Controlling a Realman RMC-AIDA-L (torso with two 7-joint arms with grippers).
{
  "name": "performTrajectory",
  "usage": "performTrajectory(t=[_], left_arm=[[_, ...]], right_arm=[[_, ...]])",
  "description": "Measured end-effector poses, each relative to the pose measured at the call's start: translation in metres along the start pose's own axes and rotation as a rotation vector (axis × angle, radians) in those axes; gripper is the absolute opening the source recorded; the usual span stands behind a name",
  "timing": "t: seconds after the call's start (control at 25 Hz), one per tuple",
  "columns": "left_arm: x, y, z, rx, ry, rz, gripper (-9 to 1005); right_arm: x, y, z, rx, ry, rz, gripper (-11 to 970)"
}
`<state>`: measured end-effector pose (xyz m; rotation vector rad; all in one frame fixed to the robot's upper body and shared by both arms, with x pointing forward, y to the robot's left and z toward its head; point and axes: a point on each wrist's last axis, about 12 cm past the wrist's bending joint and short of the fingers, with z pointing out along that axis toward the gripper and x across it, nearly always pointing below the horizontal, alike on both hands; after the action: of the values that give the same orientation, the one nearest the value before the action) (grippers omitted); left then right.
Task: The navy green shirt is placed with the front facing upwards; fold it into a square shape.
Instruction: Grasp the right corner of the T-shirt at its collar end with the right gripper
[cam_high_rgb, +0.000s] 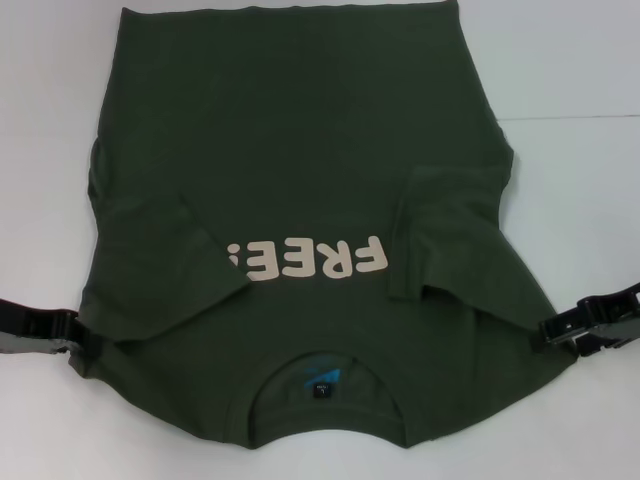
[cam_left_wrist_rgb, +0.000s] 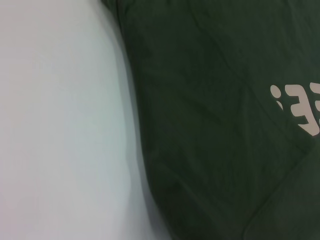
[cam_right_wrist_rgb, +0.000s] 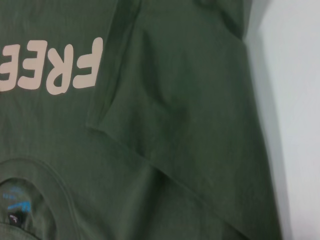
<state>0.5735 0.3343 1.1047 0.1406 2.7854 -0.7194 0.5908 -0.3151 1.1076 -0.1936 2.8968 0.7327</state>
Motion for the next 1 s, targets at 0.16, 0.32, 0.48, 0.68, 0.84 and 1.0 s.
performTrajectory(t=[0.16, 0.32, 0.48, 0.68, 0.84, 1.0], left_arm=[[0.0, 0.0, 0.0, 0.0, 0.0, 0.0, 39], [0.0, 0.0, 0.0, -0.001, -0.001, 0.0, 39], [0.0, 0.0, 0.0, -0.001, -0.001, 0.001, 40], [-0.001, 0.0, 0.0, -0.001, -0.002, 0.002, 40], [-0.001, -0.001, 0.0, -0.001, -0.002, 0.003, 40], [-0.001, -0.001, 0.0, 0.0, -0.002, 0.003, 40]], right_arm=[[0.0, 0.001, 0.002, -0.003, 0.002, 0.0, 866], [0.0, 0.002, 0.004, -0.007, 0.006, 0.0, 866], [0.0, 0.003, 0.005, -0.009, 0.006, -0.001, 865], [-0.001, 0.007, 0.007, -0.027, 0.012, -0.002, 864], [-0.002, 0.011, 0.009, -0.036, 0.019, -0.009, 864], [-0.004, 0.015, 0.011, -0.046, 0.025, -0.014, 863]])
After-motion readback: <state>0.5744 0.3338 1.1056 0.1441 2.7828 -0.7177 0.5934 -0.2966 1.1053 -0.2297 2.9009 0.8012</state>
